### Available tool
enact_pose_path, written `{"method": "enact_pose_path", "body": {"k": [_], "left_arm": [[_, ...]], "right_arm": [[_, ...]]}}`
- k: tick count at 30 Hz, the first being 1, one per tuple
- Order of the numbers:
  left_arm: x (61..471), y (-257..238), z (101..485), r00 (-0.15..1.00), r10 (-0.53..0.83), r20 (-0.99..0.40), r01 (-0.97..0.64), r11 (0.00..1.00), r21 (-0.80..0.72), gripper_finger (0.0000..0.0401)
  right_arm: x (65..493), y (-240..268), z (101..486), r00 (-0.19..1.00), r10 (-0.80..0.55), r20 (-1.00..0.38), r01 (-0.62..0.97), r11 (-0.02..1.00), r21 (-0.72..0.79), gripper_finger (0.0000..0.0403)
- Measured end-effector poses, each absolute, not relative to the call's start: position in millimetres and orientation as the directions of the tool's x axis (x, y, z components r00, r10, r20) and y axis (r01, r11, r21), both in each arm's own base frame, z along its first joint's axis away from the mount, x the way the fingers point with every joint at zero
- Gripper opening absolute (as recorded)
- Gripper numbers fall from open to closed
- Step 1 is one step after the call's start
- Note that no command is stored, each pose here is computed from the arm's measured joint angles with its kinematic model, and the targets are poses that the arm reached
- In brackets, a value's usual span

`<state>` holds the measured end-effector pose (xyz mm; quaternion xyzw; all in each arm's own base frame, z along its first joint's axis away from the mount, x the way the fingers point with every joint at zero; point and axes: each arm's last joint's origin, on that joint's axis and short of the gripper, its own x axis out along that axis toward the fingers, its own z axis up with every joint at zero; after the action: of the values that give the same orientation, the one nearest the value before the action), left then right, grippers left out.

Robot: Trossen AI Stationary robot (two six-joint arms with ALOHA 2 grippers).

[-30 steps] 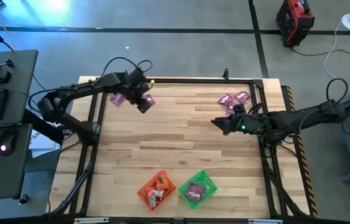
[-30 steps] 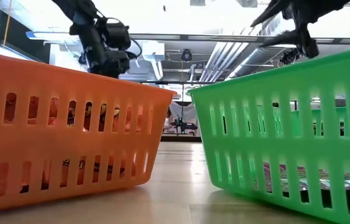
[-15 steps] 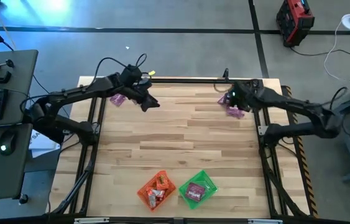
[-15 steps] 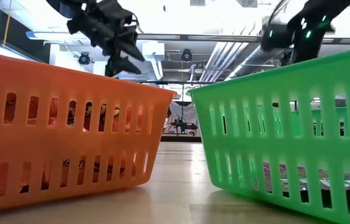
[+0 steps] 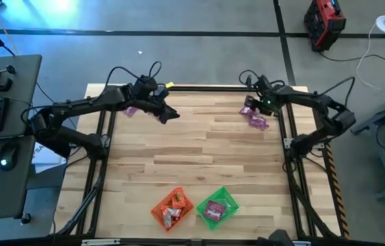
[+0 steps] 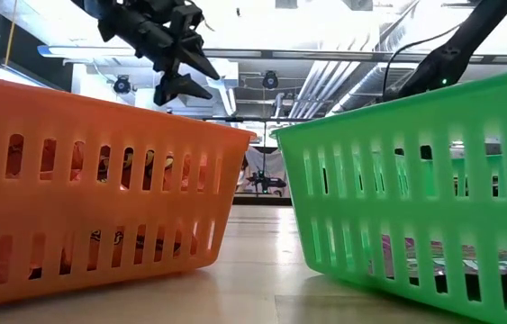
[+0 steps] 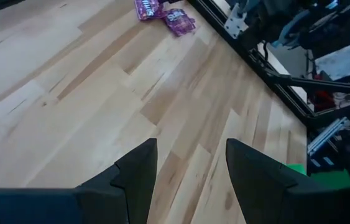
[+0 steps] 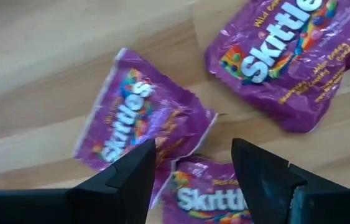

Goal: Sort candy by brand, put in halloween buckets
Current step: Put the purple candy into the green basket

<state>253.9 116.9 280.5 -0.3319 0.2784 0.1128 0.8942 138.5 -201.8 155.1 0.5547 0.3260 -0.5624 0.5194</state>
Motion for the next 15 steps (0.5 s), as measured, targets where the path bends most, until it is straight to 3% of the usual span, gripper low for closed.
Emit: {"method": "enact_pose_path", "body": {"k": [4, 15], "left_arm": [[256.4, 112.3, 280.1, 0.808, 0.06, -0.586, -0.419, 0.758, -0.5, 0.0182], [257.7, 110.3, 279.9, 0.795, 0.112, -0.596, -0.463, 0.747, -0.477, 0.0182]], "right_arm": [[140.9, -205.5, 151.4, 0.163, -0.235, -0.958, 0.95, -0.225, 0.217, 0.0204], [146.8, -209.3, 153.4, 0.216, -0.28, -0.935, 0.907, -0.298, 0.299, 0.0201]]}}
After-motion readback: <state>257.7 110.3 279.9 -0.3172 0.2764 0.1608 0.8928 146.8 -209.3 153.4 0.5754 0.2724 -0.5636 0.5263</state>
